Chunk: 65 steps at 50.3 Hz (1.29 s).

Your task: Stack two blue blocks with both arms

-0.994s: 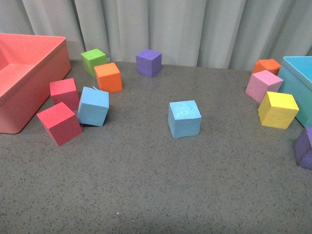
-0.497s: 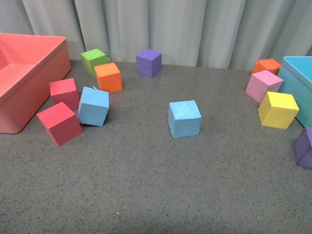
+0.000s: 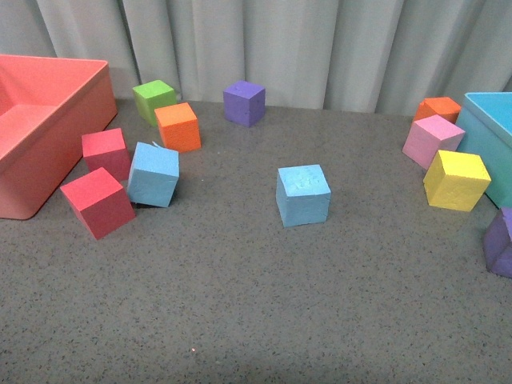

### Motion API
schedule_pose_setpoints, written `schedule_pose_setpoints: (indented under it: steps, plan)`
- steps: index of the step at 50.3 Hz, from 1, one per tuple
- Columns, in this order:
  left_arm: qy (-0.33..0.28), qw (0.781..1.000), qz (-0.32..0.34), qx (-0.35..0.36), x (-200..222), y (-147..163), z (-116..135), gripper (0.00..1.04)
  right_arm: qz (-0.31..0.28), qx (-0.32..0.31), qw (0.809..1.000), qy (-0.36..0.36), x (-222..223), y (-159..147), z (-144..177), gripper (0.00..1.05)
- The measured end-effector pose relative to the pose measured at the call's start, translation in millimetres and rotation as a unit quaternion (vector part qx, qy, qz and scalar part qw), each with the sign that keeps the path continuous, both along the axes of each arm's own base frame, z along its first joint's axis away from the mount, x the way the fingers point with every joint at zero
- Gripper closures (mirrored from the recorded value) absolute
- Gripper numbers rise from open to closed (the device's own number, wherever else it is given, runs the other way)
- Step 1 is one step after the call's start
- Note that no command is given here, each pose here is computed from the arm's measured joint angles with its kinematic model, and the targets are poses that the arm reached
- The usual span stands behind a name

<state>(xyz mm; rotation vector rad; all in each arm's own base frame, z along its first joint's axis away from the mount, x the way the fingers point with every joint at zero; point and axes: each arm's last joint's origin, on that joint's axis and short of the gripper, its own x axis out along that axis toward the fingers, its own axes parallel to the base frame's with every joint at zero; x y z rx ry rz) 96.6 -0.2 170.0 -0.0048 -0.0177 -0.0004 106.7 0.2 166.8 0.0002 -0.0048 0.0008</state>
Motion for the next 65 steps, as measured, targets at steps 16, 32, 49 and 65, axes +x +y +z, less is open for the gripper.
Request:
schedule_pose_setpoints:
  steps: [16,32,49,65]
  plan:
    - [0.012,1.000,-0.006,0.000,0,0,-1,0.07,0.002,0.000,1.000,0.002,-9,0,-2,0.63]
    - [0.096,0.994,-0.037,0.046,85,-30,25,0.07,0.002,0.000,1.000,0.002,-9,0,-2,0.10]
    - [0.289,0.945,-0.044,0.144,230,-108,-15,0.07,0.002,0.000,1.000,0.002,-9,0,-3,0.10]
    - [0.369,0.910,0.002,0.189,313,-138,-44,0.07,0.002,0.000,1.000,0.002,-9,0,-3,0.10]
